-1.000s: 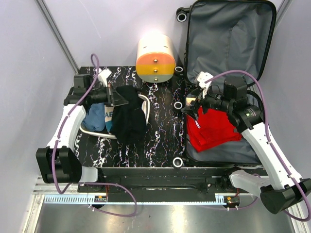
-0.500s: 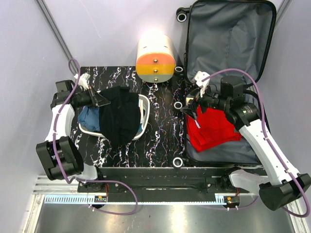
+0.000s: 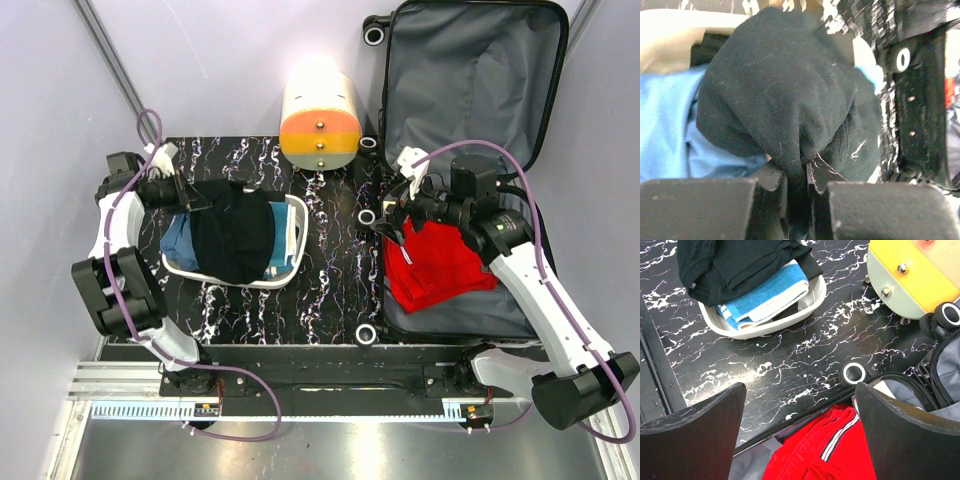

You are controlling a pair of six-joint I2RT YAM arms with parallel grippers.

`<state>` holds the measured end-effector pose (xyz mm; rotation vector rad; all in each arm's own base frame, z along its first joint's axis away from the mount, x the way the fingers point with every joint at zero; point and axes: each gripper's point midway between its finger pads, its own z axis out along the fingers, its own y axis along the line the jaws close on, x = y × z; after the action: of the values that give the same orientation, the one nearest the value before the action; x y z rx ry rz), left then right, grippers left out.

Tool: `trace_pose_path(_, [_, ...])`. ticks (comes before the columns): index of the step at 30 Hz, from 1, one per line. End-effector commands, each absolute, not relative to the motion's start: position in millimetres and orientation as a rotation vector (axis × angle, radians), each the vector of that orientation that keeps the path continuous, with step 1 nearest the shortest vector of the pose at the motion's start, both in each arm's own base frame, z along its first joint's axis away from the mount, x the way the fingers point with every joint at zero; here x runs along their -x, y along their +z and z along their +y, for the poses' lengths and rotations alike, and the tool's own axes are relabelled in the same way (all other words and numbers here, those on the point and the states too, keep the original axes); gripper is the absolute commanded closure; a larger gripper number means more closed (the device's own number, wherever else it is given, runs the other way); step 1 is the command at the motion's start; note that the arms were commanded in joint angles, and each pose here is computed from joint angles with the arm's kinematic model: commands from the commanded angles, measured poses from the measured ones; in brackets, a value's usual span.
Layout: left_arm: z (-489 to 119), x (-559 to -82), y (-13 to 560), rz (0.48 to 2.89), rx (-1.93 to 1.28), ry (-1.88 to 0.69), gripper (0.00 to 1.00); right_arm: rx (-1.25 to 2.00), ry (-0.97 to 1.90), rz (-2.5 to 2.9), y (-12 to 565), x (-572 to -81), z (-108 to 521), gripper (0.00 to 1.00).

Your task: Open, take out, and arrange the luggage

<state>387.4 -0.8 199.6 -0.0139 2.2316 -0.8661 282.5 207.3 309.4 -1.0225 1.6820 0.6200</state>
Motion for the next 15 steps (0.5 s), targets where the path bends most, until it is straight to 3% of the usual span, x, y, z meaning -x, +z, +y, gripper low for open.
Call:
trace_pose_path(1, [29,-366,152,2.438,-0.064,-0.682,0.98,1.029,0.574,1.676,320,-283,203,0.0])
trace_pose_path(4, [56,-361,132,2.523,-0.023,-0.542,0.86,1.022,0.539,1.773,303,-286,195,0.0])
trace_pose_path(7, [75,-363,124,2.564,-0.022,-0.436,0.65,1.015,0.505,1.892,283,-288,187,0.0])
trace_pose_path(8, [78,-363,126,2.559,-0.046,-0.419,0.51,1.019,0.503,1.938,276,-284,183,0.0])
trace_pose_path(10, [76,-368,145,2.522,-0.095,-0.424,0.37,1.014,0.479,1.999,267,-285,178,0.0])
trace_pose_path(11, [75,-370,156,2.495,-0.134,-0.422,0.1,1.02,0.477,2.048,259,-279,174,0.0])
trace_pose_path(12, [74,-376,180,2.435,-0.17,-0.404,0.01,1.018,0.463,2.073,256,-277,170,0.0])
trace_pose_path(15, [76,-384,235,2.325,-0.221,-0.331,0.01,1.001,0.397,2.178,235,-268,151,0.0])
